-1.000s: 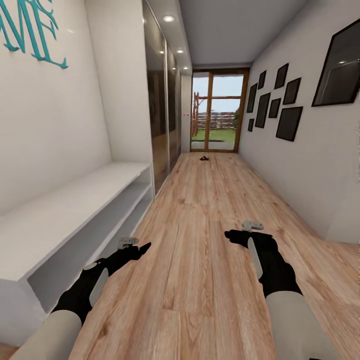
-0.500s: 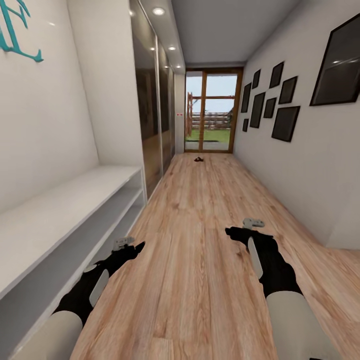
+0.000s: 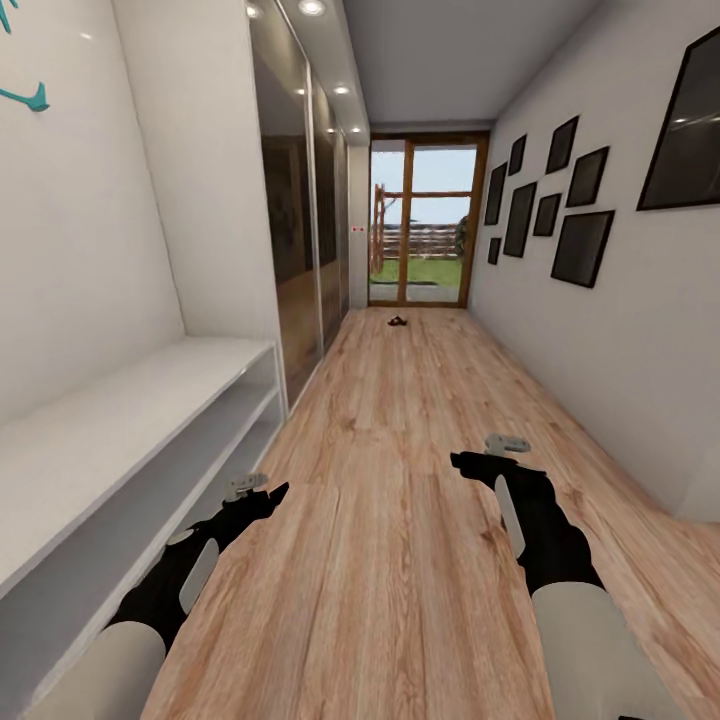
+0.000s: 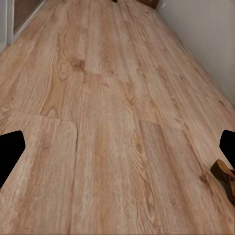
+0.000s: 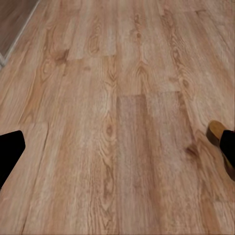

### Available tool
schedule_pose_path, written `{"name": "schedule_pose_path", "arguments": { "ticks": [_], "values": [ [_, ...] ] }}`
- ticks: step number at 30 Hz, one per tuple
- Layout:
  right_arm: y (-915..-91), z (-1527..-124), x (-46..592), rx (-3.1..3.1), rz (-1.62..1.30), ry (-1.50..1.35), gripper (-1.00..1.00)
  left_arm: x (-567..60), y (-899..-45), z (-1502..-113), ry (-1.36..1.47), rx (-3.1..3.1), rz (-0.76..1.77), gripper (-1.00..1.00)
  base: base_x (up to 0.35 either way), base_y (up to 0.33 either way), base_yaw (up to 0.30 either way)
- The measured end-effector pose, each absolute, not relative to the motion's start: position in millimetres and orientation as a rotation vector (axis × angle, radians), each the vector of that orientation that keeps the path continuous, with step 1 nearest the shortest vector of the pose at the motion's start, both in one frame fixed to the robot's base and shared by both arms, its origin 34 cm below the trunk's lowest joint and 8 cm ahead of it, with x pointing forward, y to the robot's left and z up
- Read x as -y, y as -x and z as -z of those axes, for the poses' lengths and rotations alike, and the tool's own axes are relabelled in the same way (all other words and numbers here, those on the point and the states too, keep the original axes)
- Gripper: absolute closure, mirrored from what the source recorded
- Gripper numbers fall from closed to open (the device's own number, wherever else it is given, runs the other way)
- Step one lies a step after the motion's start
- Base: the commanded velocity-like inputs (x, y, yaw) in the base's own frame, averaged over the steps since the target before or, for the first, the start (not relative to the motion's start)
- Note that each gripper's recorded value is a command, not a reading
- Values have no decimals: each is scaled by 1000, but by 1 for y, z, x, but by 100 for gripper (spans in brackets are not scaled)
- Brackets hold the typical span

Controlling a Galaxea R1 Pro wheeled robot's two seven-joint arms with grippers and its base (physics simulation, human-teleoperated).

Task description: Pick up the two gym shoes and the two sandals from the corridor floor and place them onto the hallstand (shoe rack) in the corridor, making sure they are on the rack and not on the floor. Arrange them so the two gym shoes are next to each other and the two sandals are next to each other.

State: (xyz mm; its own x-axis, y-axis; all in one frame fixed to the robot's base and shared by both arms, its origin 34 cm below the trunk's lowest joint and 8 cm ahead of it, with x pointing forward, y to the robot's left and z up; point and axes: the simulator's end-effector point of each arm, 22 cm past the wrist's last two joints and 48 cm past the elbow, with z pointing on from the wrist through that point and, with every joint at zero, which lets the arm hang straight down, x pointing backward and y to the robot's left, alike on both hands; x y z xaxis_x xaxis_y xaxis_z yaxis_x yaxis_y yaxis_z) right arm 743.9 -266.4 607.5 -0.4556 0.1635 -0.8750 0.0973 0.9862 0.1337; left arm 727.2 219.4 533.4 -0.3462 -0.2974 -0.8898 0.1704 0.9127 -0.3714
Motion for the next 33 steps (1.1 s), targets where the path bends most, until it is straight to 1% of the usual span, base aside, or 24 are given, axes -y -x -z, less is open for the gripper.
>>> {"name": "schedule_pose_path", "arguments": {
  "ticks": [33],
  "values": [
    [-744, -608, 267, -2047, -76, -184, -100, -219, -727, -533, 93, -1865, 483, -100, 349, 0, 0]
  ]
}}
